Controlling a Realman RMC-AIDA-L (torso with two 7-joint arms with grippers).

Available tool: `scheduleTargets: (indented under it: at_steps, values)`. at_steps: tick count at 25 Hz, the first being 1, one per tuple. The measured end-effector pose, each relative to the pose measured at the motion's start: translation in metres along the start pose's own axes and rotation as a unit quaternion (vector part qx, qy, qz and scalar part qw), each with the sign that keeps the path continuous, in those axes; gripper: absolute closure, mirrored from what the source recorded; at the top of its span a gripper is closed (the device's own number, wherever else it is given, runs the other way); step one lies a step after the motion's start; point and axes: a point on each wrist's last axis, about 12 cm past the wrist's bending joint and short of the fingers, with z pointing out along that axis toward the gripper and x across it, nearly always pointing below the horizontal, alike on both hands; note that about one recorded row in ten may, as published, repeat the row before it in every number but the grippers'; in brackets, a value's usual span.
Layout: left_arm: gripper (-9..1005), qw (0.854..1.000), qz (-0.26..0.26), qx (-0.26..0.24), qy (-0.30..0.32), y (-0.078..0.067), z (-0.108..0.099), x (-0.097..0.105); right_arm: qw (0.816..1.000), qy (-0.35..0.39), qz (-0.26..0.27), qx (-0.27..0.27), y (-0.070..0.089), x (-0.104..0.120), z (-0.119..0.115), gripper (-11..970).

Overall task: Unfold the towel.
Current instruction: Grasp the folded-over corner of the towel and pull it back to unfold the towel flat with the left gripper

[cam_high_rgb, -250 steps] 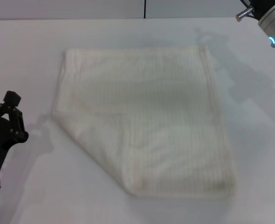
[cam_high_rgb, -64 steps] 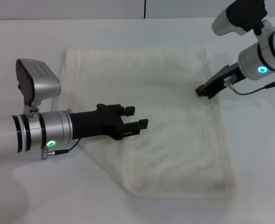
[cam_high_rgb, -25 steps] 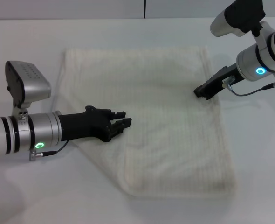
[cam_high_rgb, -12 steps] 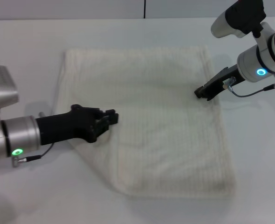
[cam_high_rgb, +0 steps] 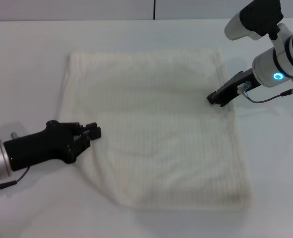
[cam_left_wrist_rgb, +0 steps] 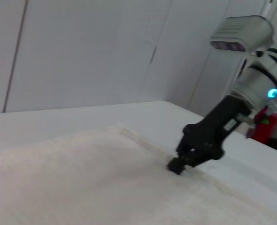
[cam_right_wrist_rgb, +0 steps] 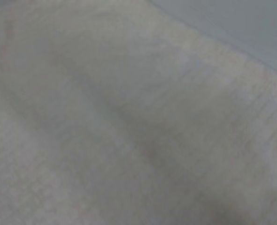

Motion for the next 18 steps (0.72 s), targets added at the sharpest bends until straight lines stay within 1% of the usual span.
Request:
scheduleTargets:
  at_steps: [5, 8, 9, 10, 18]
  values:
    - [891, 0.999, 0.02, 0.027, -0.016, -0.012, -0.011, 0.006, 1.0, -0.001, -0.001, 0.001, 0.0, 0.0, 0.0, 960]
    - [891, 0.999, 0.028, 0.035, -0.022, -0.016, -0.017, 0.008, 1.0, -0.001, -0.001, 0.002, 0.0, -0.001, 0.0, 960]
    - [891, 0.999, 0.028, 0.035, -0.022, -0.016, -0.017, 0.008, 1.0, -0.002, -0.001, 0.003, -0.001, -0.001, 0.0, 960]
    - [891, 0.998, 0.033, 0.037, -0.025, -0.019, -0.023, 0.011, 1.0, -0.003, -0.001, 0.004, -0.001, -0.002, 0.0, 960]
    - [891, 0.999, 0.036, 0.022, -0.022, -0.021, -0.033, 0.019, 1.0, -0.004, -0.004, 0.005, -0.001, -0.004, 0.0, 960]
